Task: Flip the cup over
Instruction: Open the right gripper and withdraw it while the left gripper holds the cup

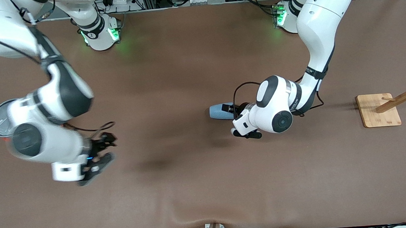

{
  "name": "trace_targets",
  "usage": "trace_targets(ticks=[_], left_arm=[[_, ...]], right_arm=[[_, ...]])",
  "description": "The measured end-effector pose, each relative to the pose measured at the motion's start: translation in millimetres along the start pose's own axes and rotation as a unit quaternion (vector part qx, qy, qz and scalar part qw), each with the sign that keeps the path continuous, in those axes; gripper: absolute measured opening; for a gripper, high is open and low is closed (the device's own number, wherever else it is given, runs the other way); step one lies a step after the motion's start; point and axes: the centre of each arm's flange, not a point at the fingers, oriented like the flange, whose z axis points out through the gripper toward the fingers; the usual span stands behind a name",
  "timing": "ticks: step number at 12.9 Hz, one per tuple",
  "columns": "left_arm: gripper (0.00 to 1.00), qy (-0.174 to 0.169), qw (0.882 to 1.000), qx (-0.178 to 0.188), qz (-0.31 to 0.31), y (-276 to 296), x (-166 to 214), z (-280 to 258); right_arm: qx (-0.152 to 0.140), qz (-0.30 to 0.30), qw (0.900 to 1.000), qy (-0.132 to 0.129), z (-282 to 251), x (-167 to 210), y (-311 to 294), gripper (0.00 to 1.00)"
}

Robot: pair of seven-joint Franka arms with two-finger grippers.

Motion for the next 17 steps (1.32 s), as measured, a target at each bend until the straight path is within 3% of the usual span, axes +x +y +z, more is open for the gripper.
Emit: trace_targets(ticks=[2,4,6,10,13,15,17], left_arm=[[1.00,0.003,1.000,0.001,-0.009,6.0,-1.2,6.2],[0.96,0.001,1.000,0.004,-0.020,13.9,-3.2,14.4],[0.73,-0.001,1.000,0.005,-0.024,15.6,-3.5,18.7],[0.69,-0.005,0.999,0.006,-0.031,12.8,-2.9,23.0],[0.61,-0.009,0.999,-0.013,-0.049,12.6,-2.4,23.3],[0.39,-0.009,0.999,-0.018,-0.051,13.4,-2.3,22.8],[0.27,-0.001,0.998,-0.027,-0.049,19.7,-1.8,14.5]], right_arm=[[-0.018,0.060,0.998,0.004,-36.5,-19.7,20.1,1.00],[-0.021,0.145,0.989,0.022,-76.6,-39.3,21.3,1.00],[-0.007,0.211,0.977,0.027,-108.6,-71.6,34.3,1.00],[0.022,0.349,0.936,0.023,-131.6,-152.5,70.5,1.00],[0.030,0.414,0.909,0.045,-134.6,-207.1,44.5,1.00],[0.032,0.421,0.905,0.053,-134.7,-237.1,12.5,1.00],[0.029,0.422,0.904,0.068,-139.6,-255.9,-3.8,1.00]])
